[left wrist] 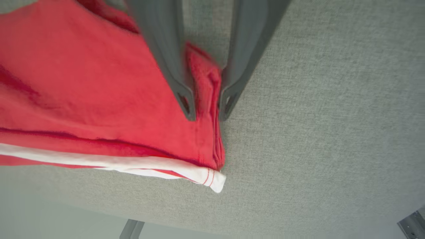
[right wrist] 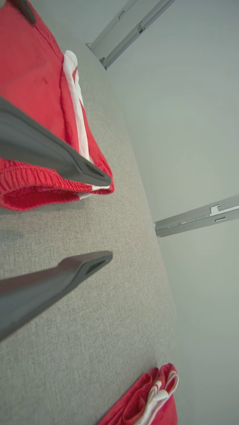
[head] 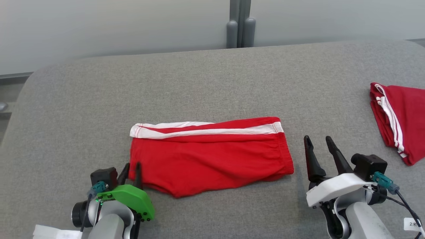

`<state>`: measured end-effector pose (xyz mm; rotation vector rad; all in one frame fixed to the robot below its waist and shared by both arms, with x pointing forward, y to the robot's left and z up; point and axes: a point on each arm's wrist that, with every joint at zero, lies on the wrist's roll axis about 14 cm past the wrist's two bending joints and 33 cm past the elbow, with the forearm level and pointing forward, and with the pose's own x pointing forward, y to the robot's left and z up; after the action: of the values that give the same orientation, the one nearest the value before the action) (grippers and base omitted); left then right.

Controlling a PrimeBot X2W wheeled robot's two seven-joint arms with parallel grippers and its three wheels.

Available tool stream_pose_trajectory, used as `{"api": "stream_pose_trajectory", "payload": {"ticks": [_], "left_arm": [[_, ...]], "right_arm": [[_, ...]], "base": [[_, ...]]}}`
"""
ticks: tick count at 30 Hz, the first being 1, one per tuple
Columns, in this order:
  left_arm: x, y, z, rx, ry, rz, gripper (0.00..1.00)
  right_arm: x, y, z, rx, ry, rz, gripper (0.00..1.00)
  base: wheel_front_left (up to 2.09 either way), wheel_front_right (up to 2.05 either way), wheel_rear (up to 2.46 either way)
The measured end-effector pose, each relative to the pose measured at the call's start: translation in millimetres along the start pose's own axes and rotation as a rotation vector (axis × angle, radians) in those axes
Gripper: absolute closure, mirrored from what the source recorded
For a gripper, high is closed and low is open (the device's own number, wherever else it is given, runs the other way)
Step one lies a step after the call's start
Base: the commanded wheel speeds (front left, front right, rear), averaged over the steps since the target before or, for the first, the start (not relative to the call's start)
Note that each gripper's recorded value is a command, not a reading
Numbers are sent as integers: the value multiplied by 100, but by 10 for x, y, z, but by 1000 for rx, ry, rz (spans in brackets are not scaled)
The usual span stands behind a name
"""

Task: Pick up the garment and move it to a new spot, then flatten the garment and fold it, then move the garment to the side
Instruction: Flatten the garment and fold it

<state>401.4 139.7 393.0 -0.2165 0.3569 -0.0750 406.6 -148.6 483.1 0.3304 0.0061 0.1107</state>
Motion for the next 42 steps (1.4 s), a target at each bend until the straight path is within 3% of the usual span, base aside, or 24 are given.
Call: {"api": "stream_pose_trajectory", "payload": {"ticks": [8,23,32,33,35,36,42], "left_arm": [[-97,102,172,-1,-75,30,0],[-383,520,108,-29,-92,155,0],[-403,573,82,-24,-87,171,0],[-403,571,82,-25,-87,171,0],[-403,567,87,-27,-89,170,0],[-403,567,91,-29,-91,172,0],[-404,558,128,-28,-103,170,0]], "right_arm": [[210,327,-215,-26,70,101,0],[345,343,-1080,-129,356,124,0],[391,385,-1300,-146,425,144,0],[386,406,-1321,-147,432,152,20],[391,453,-1338,-151,440,170,93],[386,482,-1349,-149,444,180,100],[374,677,-1347,-99,441,217,100]], "base": [[0,0,0],[0,0,0],[0,0,0],[0,0,0],[0,0,0],[0,0,0],[0,0,0]]}}
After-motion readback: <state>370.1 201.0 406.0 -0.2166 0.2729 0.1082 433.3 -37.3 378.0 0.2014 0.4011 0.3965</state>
